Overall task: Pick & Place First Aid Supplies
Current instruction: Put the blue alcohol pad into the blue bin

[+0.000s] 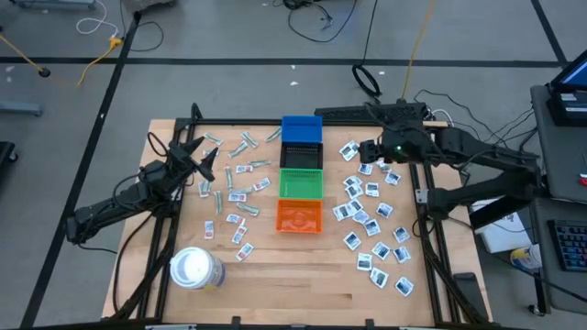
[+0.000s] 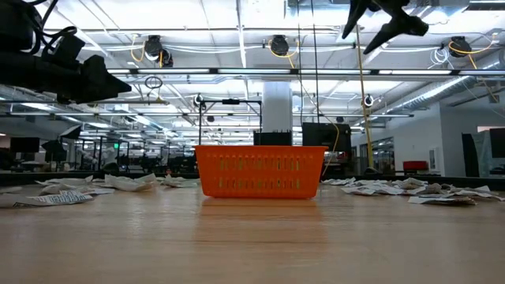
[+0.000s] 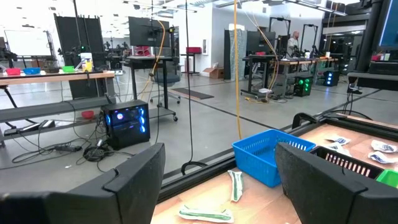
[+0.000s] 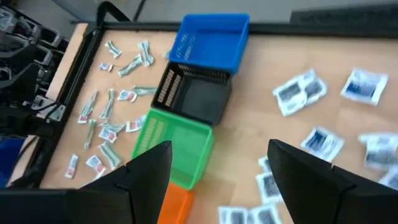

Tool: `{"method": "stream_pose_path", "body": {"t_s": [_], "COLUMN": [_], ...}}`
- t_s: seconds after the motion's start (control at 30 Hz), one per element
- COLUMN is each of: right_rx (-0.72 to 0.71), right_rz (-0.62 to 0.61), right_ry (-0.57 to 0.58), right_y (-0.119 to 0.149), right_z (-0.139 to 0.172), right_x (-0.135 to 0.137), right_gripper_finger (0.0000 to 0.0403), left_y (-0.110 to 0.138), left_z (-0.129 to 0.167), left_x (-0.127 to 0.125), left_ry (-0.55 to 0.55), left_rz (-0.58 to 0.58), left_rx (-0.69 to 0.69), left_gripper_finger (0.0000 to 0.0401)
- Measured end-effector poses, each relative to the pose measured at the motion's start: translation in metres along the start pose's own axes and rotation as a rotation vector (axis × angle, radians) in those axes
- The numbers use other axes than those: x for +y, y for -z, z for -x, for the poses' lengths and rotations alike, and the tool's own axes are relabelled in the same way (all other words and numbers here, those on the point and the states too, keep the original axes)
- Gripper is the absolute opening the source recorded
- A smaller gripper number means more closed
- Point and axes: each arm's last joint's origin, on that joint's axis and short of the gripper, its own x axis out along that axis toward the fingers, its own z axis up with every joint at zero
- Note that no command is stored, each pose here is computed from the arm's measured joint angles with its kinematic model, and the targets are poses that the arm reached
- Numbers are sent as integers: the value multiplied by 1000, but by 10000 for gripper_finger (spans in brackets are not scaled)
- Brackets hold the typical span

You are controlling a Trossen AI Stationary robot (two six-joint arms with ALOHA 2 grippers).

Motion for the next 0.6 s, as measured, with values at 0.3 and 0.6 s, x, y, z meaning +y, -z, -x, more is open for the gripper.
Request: {"method": "stream_pose_path", "body": {"t_s": [0.3,0.6], "right_rx": [183,455], "right_rz": [-114,-87], "right_ry": [115,298], "right_y": [30,72], "right_z": [3,-1], "right_x": [16,20], "right_gripper_finger": [263,263], "left_y": [0,0], "left_z": [0,0], "left_x": [0,0], "left_ry": [0,0], "left_rz": [0,0], "left_rx": [0,0], "left_gripper_finger": [306,305]}}
